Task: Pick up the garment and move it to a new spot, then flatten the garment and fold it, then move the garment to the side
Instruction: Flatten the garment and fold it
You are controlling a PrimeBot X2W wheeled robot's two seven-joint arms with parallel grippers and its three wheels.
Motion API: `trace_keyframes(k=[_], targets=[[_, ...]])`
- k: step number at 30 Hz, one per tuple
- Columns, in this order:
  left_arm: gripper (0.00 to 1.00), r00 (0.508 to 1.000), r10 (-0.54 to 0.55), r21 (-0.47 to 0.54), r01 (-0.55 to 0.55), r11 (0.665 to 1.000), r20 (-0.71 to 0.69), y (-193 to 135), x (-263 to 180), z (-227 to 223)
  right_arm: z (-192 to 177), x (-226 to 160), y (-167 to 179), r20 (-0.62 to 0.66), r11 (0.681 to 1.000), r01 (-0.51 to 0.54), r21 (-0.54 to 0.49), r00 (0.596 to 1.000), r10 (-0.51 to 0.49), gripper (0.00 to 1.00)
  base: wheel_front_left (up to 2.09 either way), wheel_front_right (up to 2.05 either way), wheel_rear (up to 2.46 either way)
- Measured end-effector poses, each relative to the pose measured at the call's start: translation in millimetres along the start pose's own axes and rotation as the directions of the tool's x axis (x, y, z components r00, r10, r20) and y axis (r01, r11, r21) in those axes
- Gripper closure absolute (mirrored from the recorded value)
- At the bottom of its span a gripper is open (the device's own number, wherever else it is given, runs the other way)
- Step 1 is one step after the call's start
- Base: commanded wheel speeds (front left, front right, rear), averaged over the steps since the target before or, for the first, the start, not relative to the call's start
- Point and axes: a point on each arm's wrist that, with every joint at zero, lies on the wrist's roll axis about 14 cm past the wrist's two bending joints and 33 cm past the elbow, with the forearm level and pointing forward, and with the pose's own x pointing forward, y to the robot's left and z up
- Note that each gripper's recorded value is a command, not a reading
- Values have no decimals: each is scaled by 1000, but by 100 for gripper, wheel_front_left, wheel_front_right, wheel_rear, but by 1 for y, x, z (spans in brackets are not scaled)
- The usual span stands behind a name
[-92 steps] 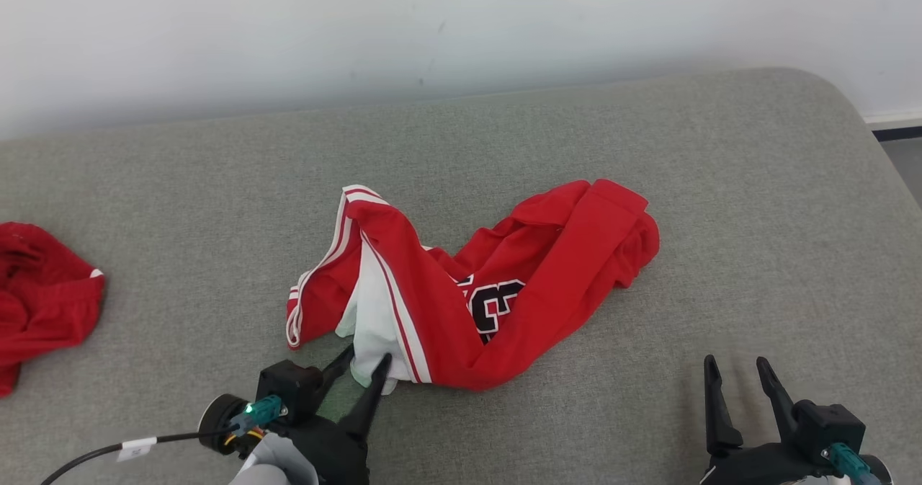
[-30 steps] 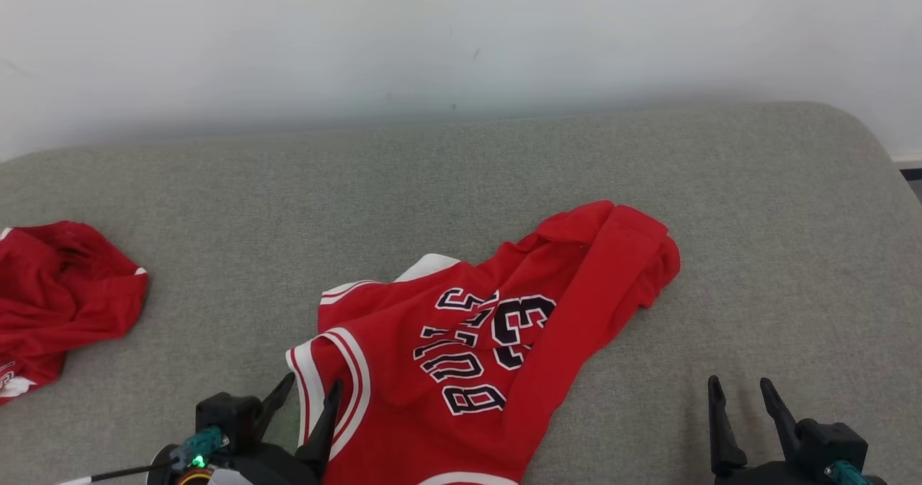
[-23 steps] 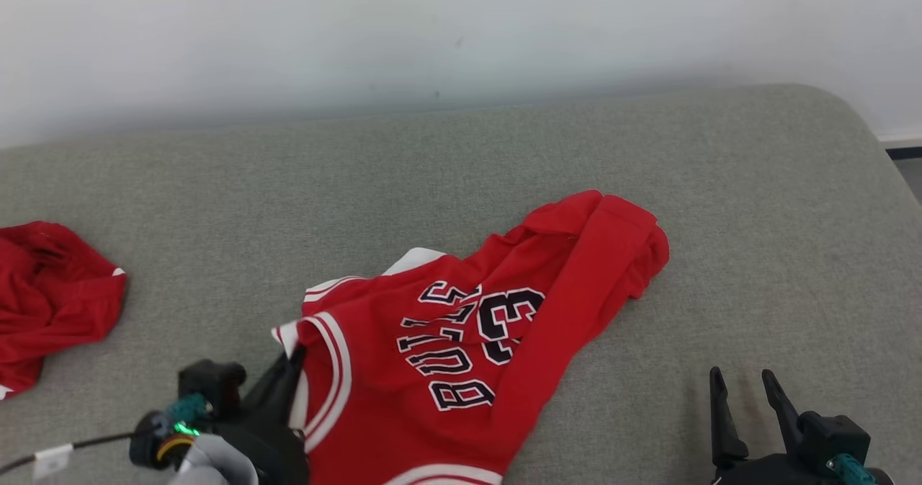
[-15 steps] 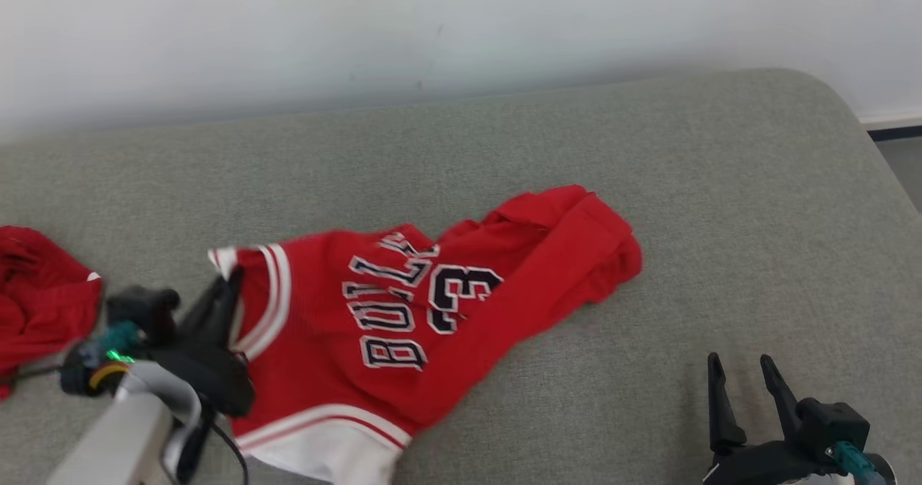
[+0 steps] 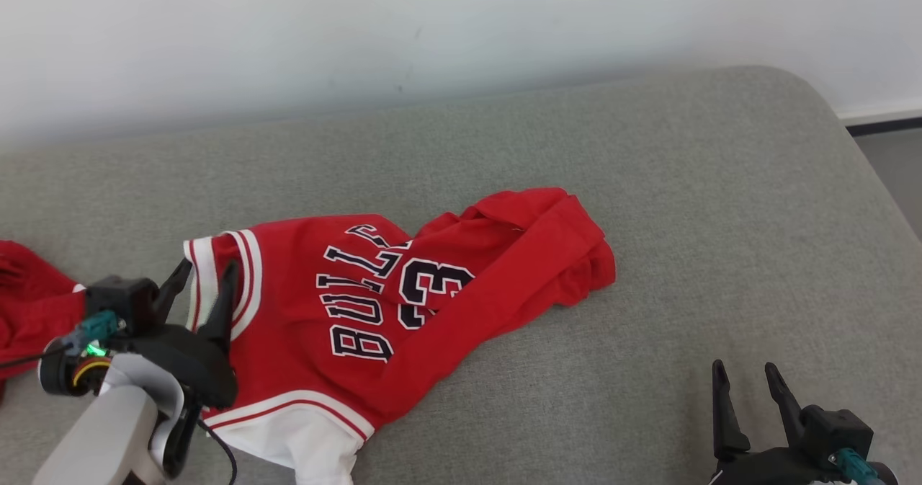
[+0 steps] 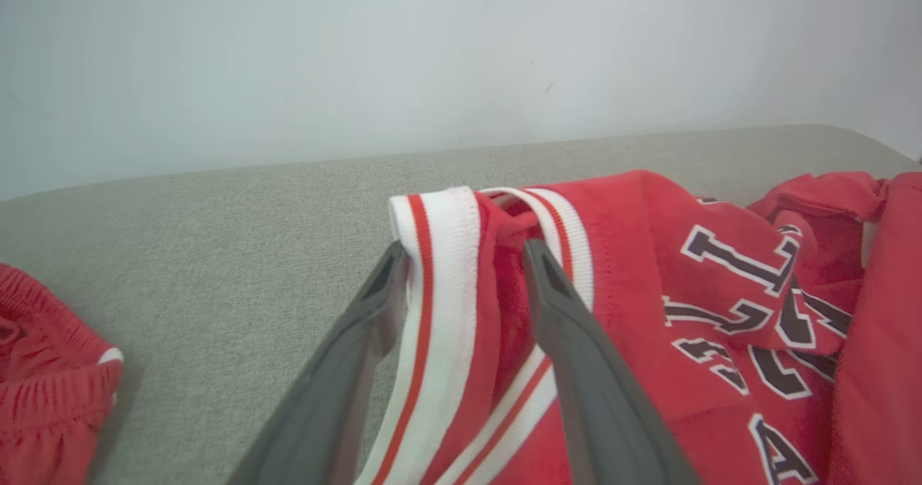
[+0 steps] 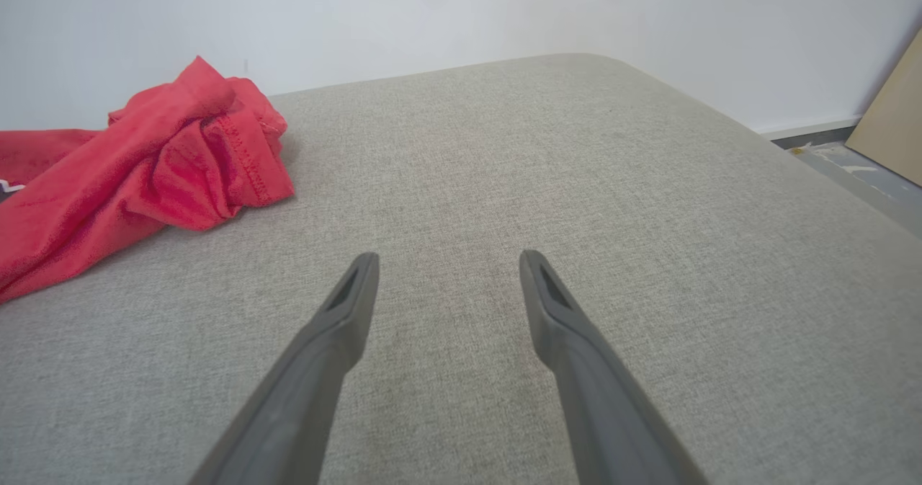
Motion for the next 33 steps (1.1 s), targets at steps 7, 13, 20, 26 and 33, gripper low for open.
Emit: trace_keyframes(k=[7,13,20,26,33], targets=[[0,995,42,-2,-42,999,91,6,-31,16,7,1,13,23,999,-41,-1,999,41,0,0,0,0],[0,984,106,-57,-99,993,140,2,-69,9,9,3,25,30,997,-78,-7,996,78,0,0,0,0],[0,989,134,-131,-125,983,65,-14,-99,-34,6,6,39,20,993,-120,-13,993,120,0,0,0,0],[0,990,125,-158,-133,978,-61,-22,-110,-80,4,8,40,12,992,-123,-13,992,123,0,0,0,0],[0,976,123,-171,-154,973,-182,-22,-111,-117,-1,8,33,-3,994,-105,-12,994,105,0,0,0,0]])
